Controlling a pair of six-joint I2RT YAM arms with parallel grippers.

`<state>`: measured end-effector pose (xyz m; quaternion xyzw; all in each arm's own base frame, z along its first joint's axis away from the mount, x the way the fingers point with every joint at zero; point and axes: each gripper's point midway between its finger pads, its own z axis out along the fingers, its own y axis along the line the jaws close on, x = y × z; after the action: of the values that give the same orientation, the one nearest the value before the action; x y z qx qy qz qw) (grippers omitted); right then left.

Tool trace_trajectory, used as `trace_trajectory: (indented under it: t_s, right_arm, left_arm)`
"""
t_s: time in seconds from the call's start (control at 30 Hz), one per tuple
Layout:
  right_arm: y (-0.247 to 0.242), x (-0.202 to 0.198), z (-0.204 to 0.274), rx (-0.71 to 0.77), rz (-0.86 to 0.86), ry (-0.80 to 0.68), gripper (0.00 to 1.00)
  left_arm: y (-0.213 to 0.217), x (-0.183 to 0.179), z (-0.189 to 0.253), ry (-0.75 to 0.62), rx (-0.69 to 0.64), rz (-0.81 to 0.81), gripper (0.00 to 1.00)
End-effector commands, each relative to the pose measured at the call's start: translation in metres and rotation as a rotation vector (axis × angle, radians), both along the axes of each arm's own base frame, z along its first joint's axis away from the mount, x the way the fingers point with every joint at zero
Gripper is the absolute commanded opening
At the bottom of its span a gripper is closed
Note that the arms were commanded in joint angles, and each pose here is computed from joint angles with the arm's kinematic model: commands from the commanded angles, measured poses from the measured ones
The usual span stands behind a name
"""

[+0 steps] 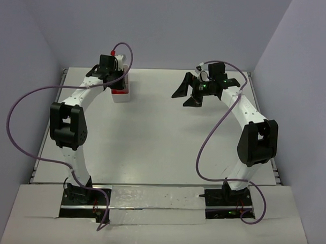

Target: Sort the legos into containers by color

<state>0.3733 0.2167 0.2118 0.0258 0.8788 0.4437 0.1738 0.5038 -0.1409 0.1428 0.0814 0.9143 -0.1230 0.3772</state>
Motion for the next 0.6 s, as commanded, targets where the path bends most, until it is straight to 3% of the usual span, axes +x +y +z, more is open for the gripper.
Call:
trace_trajectory:
  t_s: [0.0, 0.23, 0.57]
  right_arm:
    - [-0.001, -0.001, 0.03, -0.008, 0.018, -0.098, 1.0]
    - [0.002, -0.002, 0.028, 0.009, 0.03, -0.083, 1.0]
    - [0.002, -0.003, 0.026, 0.012, 0.034, -0.074, 1.0]
  left_arm:
    - [0.008, 0.018, 0.007, -0.02, 0.035, 0.046, 0.0]
    - [0.009, 0.032, -0.003, -0.017, 0.046, 0.056, 0.07]
    - [0.01, 0.043, -0.011, -0.022, 0.065, 0.065, 0.25]
